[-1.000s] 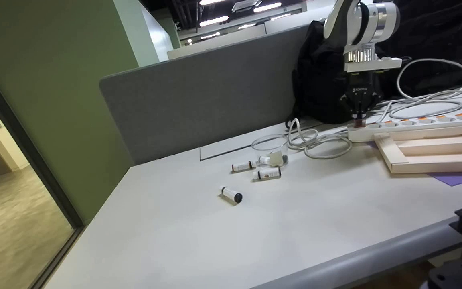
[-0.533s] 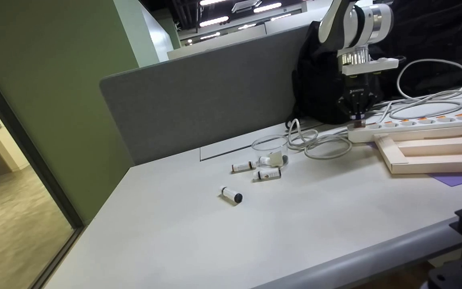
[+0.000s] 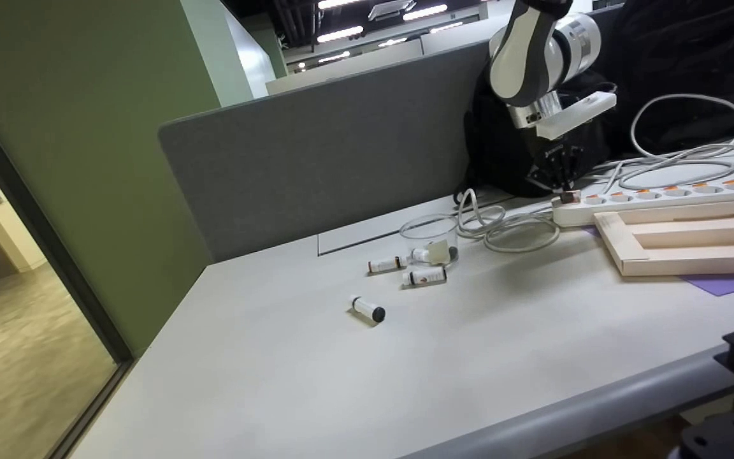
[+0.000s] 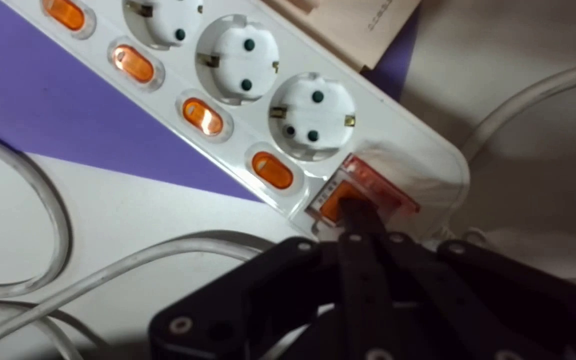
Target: Turn off the switch at the first from the left
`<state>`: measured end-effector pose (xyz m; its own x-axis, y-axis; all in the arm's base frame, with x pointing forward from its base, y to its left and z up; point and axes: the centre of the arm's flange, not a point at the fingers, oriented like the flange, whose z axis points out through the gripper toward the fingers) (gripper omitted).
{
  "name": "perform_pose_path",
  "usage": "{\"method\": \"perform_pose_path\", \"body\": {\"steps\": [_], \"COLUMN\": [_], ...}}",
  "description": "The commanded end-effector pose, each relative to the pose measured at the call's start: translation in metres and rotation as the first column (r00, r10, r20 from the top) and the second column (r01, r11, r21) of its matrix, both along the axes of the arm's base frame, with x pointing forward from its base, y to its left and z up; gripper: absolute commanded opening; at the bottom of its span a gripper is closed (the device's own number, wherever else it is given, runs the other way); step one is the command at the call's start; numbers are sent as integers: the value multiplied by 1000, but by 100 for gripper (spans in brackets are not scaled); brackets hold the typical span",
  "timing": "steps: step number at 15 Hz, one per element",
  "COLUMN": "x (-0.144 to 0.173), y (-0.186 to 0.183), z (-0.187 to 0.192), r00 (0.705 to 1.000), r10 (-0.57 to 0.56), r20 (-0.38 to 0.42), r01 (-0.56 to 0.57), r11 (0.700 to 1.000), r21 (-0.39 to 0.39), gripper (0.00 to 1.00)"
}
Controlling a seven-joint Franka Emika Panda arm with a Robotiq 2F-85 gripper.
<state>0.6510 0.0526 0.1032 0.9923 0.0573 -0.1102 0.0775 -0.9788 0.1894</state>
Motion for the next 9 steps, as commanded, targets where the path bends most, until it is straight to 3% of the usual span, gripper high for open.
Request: {"method": "perform_pose_path", "body": {"steps": [1, 5, 6, 7, 9], "x": [-14, -11, -11, -10, -10], "y": [37, 61, 66, 67, 62], "z": [9, 74, 94, 115, 154], "r00": [999, 994, 993, 992, 992], "r10": [0, -29, -33, -46, -61], "r20": [-45, -106, -115, -115, -113], "r01": [-3, 22, 26, 40, 57], "r11": [998, 998, 998, 998, 998], "r21": [-58, -67, -63, -53, -38], "gripper": [0, 0, 6, 26, 39]}}
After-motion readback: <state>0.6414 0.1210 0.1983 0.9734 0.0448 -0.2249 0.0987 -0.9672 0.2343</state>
